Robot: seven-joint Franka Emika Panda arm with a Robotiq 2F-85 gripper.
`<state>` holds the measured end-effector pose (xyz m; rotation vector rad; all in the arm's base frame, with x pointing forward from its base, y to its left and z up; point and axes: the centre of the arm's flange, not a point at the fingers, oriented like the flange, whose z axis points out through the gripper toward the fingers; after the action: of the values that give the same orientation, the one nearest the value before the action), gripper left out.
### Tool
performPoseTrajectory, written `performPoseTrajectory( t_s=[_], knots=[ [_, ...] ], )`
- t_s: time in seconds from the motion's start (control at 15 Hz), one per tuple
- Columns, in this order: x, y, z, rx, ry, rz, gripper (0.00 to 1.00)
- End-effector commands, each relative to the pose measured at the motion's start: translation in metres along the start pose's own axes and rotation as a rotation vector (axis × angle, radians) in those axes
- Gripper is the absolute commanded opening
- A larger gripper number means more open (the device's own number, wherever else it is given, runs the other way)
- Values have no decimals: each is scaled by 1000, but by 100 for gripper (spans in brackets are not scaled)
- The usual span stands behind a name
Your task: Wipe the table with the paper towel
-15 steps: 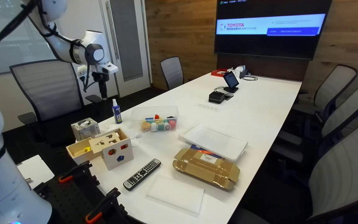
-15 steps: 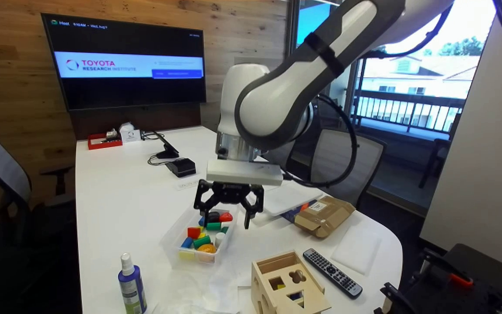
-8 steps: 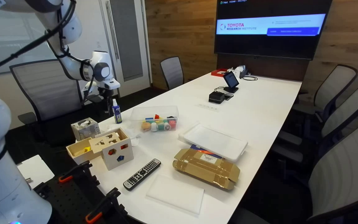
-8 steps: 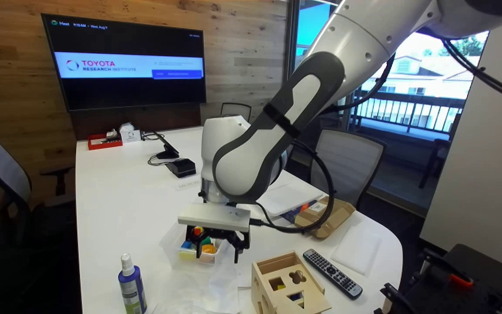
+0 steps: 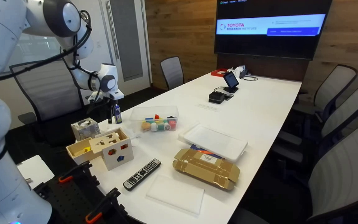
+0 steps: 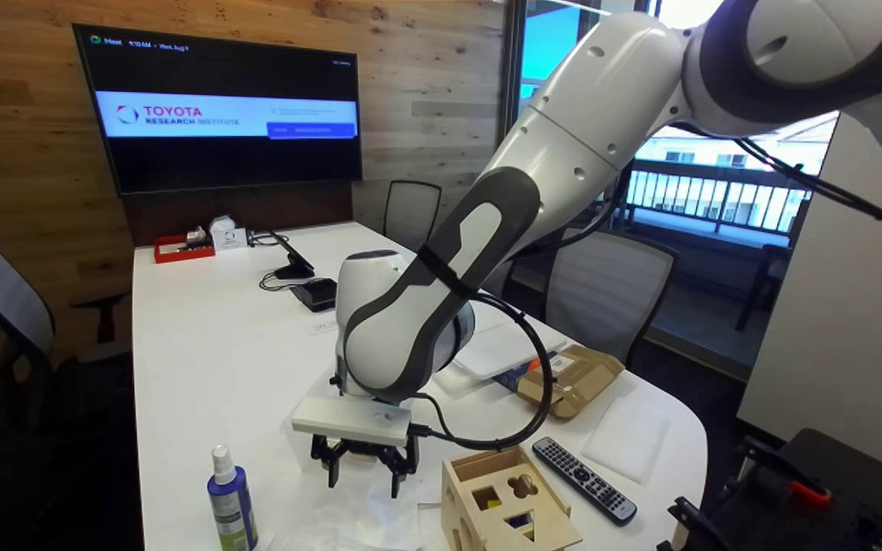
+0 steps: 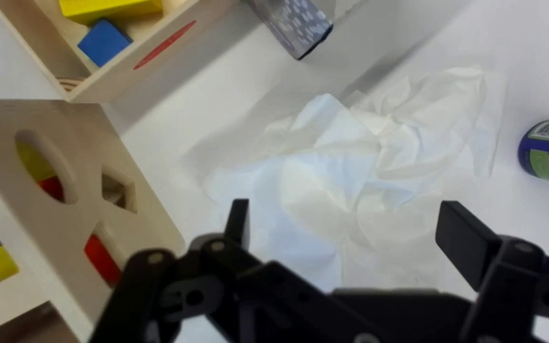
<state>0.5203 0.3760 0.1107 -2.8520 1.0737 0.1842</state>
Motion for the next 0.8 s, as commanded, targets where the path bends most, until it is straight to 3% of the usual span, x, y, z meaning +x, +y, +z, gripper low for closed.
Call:
performPoseTrajectory(
  t_s=[0.0, 0.33, 0.73],
  knots=[
    [5, -26, 32, 33, -49, -25, 100],
    [0, -38, 78, -20, -88, -11, 100],
    [14, -46, 109, -25, -47, -18, 100]
  ],
)
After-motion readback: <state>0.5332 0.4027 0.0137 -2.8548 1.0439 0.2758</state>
